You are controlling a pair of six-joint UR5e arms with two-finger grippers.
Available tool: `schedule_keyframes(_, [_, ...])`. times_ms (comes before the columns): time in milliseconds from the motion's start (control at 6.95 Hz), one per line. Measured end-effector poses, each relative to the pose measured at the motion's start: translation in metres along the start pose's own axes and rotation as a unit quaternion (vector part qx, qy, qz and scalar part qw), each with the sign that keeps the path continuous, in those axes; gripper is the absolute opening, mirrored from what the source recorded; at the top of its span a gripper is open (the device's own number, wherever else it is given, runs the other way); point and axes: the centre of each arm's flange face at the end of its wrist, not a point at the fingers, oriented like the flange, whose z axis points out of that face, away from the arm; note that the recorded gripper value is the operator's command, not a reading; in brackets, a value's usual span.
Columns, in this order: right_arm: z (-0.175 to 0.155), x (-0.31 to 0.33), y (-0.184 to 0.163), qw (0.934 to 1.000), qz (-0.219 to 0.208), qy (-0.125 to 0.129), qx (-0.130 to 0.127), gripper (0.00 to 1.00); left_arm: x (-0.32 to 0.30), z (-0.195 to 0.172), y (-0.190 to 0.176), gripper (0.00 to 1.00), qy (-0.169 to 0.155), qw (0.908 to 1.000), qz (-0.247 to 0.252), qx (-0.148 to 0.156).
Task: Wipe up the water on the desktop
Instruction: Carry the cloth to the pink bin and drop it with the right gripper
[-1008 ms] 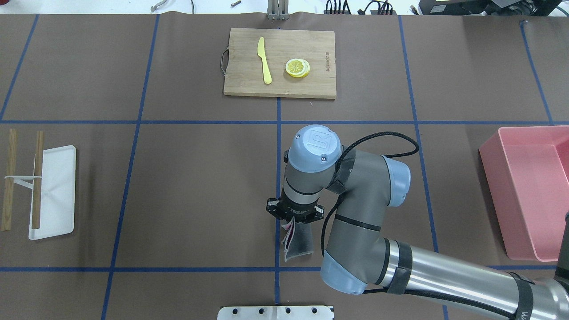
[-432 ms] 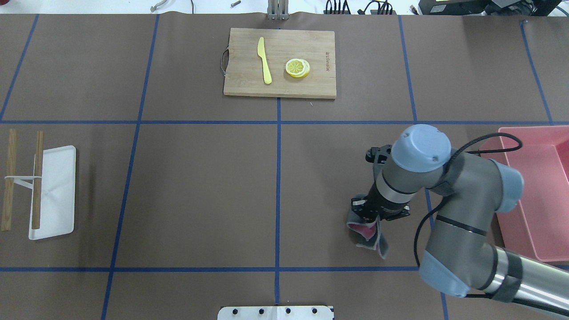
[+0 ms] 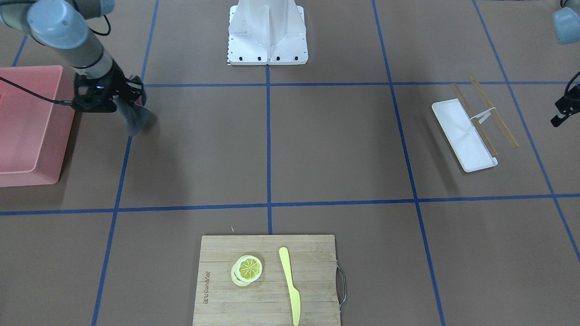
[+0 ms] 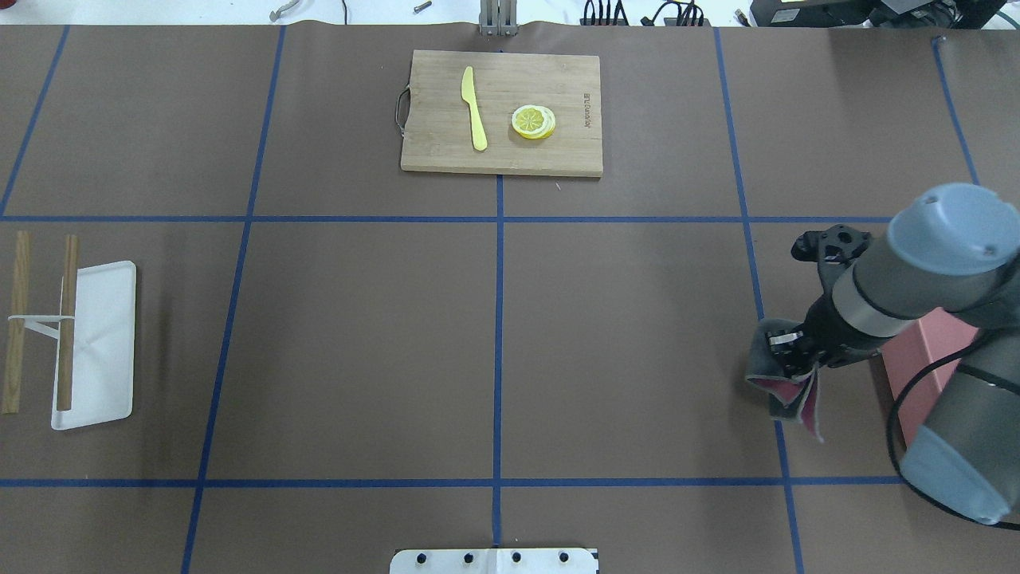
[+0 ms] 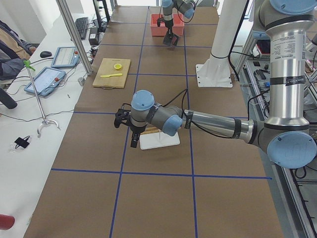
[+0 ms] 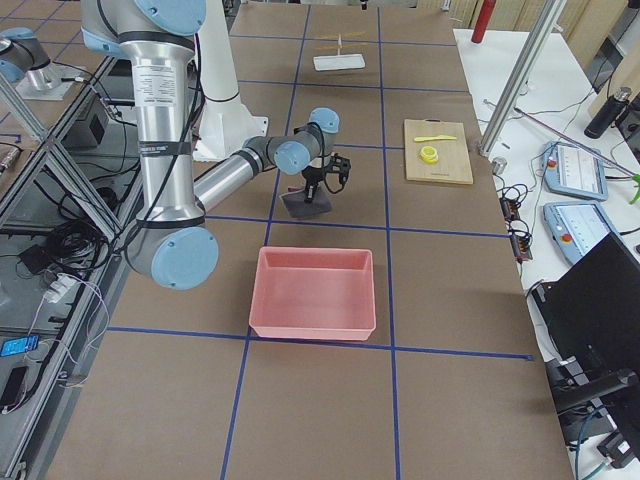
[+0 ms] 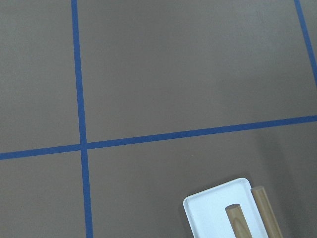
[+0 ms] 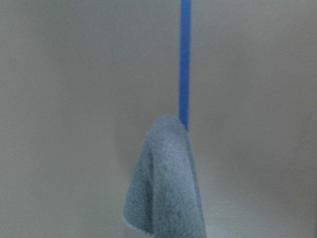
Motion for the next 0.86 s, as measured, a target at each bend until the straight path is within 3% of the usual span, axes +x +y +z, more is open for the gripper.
schedule_keyframes(288, [-0.057,0.104,-0.001,0.9996,-0.014,-0.024,0.010,0.00,-0.002,0.000,0.001,0.98,-0.001,1.0000,-0.003,0.000])
schedule_keyframes(576, [-0.063,0.205,0.017,0.9986,-0.052,-0.007,0.006,0.00,-0.003,0.001,0.001,0.98,-0.001,1.0000,-0.004,-0.001])
schedule_keyframes(720, [-0.051,0.246,0.021,0.9978,-0.065,0.007,-0.004,0.97,-0.003,0.000,0.001,0.98,-0.001,1.0000,-0.005,-0.001])
schedule_keyframes(864, [-0.038,0.274,0.020,0.9971,-0.073,0.016,-0.013,1.00,-0.001,-0.001,0.001,0.98,0.000,1.0000,-0.006,0.000])
